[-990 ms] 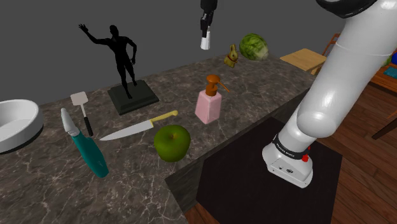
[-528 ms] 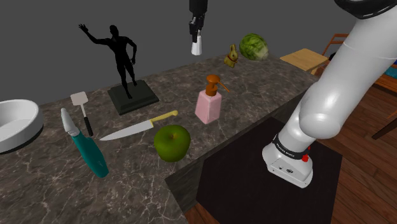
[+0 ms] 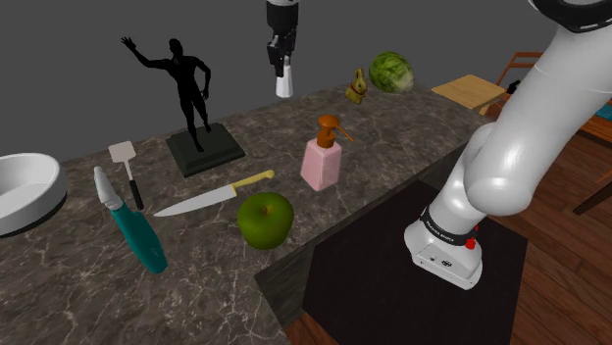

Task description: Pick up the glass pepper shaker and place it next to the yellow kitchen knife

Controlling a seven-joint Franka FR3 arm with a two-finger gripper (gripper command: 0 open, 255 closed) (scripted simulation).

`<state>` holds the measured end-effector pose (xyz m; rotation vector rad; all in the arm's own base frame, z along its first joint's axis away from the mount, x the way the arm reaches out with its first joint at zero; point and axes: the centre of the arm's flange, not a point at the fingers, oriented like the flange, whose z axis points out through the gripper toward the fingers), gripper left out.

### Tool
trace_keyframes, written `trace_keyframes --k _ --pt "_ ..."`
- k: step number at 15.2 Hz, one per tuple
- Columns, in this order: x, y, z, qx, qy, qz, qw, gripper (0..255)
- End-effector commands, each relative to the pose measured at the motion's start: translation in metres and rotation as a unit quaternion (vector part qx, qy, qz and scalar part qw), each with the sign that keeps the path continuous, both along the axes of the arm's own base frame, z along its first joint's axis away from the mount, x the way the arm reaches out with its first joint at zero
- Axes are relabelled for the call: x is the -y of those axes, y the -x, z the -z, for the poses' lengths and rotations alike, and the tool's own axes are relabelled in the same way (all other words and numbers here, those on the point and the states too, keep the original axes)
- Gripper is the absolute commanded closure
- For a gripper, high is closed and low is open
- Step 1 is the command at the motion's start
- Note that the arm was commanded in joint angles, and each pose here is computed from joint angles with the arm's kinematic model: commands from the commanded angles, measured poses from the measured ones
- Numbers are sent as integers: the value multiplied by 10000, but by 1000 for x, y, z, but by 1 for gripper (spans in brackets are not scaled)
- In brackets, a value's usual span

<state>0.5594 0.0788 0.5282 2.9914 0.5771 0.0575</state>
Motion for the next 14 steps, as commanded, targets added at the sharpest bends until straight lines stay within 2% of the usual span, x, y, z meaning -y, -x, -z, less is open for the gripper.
trace_keyframes --k 1,5,14 --pt "-26 6 -3 2 -1 8 10000 255" --pt "-83 15 -3 2 -1 8 10000 255" --pt "-83 15 44 2 -1 8 10000 255"
